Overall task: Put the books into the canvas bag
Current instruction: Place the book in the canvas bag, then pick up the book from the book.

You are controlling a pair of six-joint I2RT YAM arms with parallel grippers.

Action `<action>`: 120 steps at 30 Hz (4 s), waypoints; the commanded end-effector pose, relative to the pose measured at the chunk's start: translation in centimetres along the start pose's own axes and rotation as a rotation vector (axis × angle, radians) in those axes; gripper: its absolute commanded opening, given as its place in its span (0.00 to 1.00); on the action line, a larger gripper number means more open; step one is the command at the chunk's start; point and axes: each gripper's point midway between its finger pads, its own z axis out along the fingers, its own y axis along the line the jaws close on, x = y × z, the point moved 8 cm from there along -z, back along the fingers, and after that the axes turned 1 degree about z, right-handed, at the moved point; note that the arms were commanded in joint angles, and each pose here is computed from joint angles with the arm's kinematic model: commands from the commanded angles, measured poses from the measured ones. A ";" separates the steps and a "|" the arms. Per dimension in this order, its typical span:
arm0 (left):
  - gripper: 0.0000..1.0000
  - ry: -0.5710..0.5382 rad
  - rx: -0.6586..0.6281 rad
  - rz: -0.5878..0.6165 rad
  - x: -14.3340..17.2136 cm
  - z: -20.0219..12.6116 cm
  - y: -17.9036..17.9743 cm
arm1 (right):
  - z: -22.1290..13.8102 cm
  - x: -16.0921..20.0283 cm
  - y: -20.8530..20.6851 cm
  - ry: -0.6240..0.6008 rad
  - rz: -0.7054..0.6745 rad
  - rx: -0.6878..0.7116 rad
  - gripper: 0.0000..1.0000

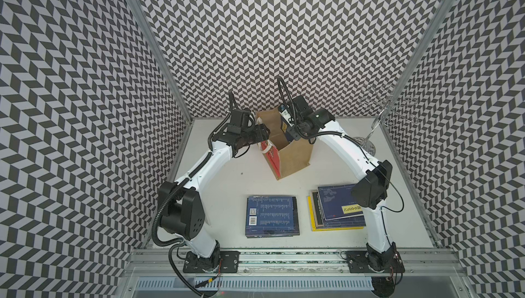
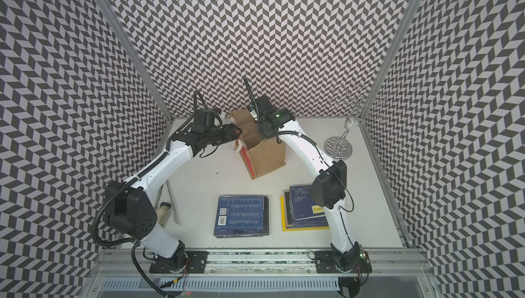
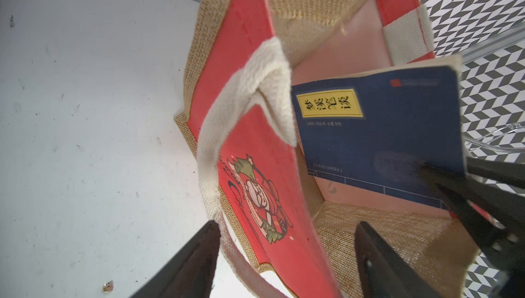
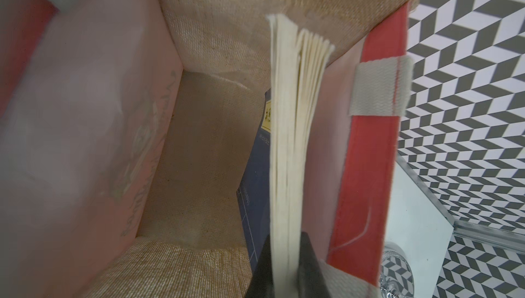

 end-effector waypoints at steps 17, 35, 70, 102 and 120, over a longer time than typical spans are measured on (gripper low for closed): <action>0.76 -0.014 0.002 0.015 -0.1 -0.7 -0.3 | 4.9 1.8 -1.4 0.068 0.151 -0.074 0.13; 0.76 -0.023 0.013 0.015 0.0 -1.2 -0.4 | 4.8 1.3 -3.1 0.047 0.181 0.009 0.46; 0.81 -0.050 0.059 0.037 0.0 -3.6 -0.7 | -6.8 -3.3 -5.3 -0.403 0.257 -0.112 0.89; 1.00 0.178 0.151 -0.234 21.6 -9.9 6.8 | -10.9 24.5 16.4 -0.301 0.478 -0.929 1.00; 1.00 0.224 -0.003 -0.266 24.4 -10.4 6.4 | -8.5 26.1 19.0 -0.172 0.454 -0.952 0.98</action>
